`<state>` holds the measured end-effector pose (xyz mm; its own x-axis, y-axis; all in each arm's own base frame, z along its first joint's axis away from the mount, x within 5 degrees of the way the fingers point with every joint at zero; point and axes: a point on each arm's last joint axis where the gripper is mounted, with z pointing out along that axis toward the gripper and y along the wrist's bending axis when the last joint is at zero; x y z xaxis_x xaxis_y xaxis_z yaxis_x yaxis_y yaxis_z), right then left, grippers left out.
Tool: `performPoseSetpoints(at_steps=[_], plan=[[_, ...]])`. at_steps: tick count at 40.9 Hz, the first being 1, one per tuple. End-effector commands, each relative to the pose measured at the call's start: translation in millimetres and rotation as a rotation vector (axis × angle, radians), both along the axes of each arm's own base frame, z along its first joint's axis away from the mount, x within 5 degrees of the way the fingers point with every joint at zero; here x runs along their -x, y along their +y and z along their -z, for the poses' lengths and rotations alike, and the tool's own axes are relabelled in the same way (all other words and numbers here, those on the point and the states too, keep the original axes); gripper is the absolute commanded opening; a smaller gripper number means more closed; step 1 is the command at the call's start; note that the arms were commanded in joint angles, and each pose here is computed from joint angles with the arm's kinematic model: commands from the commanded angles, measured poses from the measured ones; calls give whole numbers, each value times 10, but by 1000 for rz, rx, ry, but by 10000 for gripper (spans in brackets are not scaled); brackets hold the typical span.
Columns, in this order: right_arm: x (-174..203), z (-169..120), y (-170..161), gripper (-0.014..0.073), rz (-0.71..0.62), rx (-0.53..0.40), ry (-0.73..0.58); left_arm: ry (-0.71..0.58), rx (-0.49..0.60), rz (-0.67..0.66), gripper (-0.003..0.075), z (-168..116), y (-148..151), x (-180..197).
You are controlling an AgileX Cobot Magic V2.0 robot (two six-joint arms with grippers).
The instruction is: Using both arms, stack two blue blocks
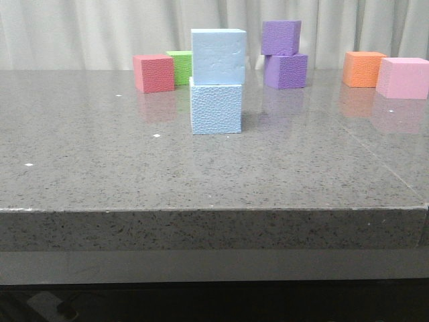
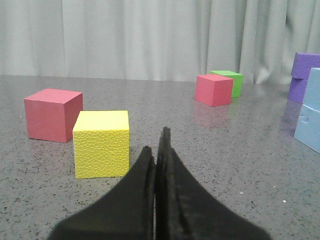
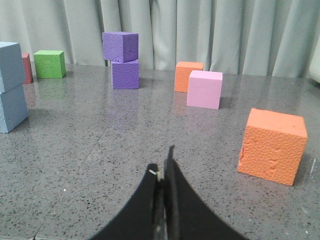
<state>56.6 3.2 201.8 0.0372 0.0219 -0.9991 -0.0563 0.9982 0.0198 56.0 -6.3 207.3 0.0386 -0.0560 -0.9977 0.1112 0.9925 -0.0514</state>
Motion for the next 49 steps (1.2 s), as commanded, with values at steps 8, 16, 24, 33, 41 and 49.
performPoseSetpoints(at_steps=[8, 16, 24, 33, 41, 49], plan=[[26, -111, -8, -67, 10, 1, -116, -94, 24, -1, -20, -80, 6, 21], [26, -111, -8, -67, 10, 1, -116, -94, 24, -1, -20, -80, 6, 21], [26, -111, -8, -67, 10, 1, -116, -94, 24, -1, -20, -80, 6, 21], [26, -111, -8, -67, 10, 1, -116, -97, 23, -42, -20, -81, 28, 21], [26, -111, -8, -67, 10, 1, -116, -97, 23, -42, -20, -81, 28, 21], [26, -111, -8, -67, 10, 1, -116, -97, 23, -42, -20, -81, 28, 21]])
